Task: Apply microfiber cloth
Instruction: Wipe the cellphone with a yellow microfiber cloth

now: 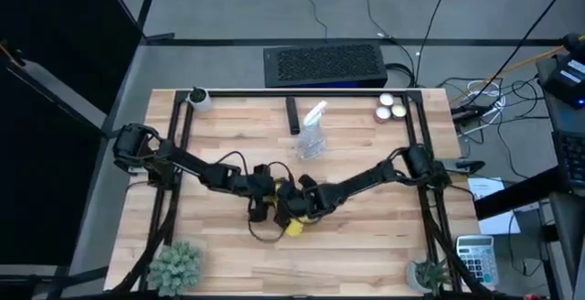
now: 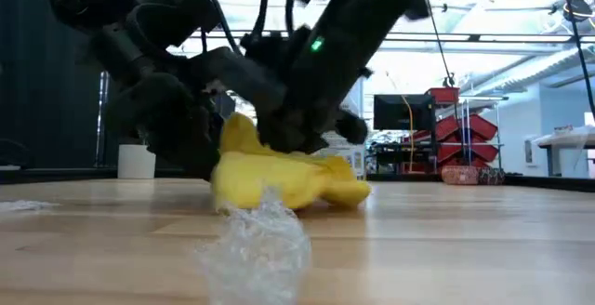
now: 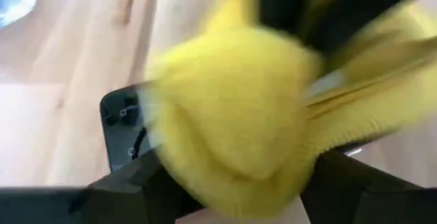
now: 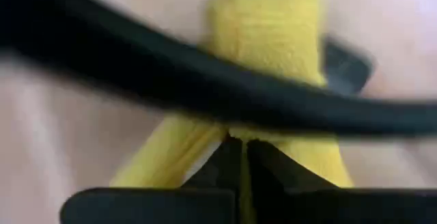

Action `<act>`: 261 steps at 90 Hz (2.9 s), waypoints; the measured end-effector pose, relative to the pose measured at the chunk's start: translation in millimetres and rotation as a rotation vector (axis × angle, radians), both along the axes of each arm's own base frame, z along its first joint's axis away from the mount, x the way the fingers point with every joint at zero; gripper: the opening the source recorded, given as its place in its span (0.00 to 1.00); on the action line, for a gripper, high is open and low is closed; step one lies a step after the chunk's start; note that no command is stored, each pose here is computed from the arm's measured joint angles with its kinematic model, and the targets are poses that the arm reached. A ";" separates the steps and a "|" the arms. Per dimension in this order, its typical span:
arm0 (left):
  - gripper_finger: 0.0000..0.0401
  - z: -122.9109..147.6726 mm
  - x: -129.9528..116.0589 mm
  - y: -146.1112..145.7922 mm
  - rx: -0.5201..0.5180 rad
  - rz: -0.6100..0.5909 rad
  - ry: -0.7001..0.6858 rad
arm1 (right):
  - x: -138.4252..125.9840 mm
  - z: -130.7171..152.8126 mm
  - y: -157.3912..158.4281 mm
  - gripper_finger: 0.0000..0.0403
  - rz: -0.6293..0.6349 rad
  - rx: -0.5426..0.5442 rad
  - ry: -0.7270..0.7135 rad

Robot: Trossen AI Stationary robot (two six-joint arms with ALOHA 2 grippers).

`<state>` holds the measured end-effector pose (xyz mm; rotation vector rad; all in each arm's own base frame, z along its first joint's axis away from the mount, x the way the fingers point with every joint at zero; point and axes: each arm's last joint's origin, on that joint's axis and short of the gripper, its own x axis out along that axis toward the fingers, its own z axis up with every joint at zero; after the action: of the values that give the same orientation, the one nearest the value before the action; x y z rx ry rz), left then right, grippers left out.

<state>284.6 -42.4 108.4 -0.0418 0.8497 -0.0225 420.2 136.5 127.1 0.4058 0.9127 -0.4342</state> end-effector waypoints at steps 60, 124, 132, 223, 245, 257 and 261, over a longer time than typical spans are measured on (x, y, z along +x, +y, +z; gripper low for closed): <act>0.56 -0.2 0.1 2.7 -0.004 0.017 0.001 | -11.4 55.3 -23.1 0.00 -0.055 -0.206 -0.071; 0.56 2.2 0.5 2.3 -0.019 0.013 -0.002 | -40.0 23.4 35.0 0.00 0.178 0.139 0.220; 0.56 14.3 -2.4 0.0 -0.038 0.012 0.010 | -56.7 57.3 27.3 0.00 0.145 0.113 0.236; 0.56 40.1 -56.4 -13.4 -0.099 0.043 -0.038 | -55.3 128.2 -19.8 0.55 0.223 0.017 -0.058; 0.56 3.5 -40.1 -15.1 -0.053 0.034 0.044 | -28.7 46.6 -15.9 0.51 0.153 0.046 0.087; 0.56 -1.2 -35.9 -15.2 -0.030 0.049 0.024 | -19.0 15.6 -15.8 0.51 0.130 0.047 0.114; 0.56 -1.1 -35.0 -15.2 -0.014 0.043 0.012 | -14.4 9.7 -15.3 0.51 0.134 0.056 0.092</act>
<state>249.6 -57.7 107.3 -0.0734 0.8609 0.0118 405.9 121.2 136.8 0.3753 1.0364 -0.3066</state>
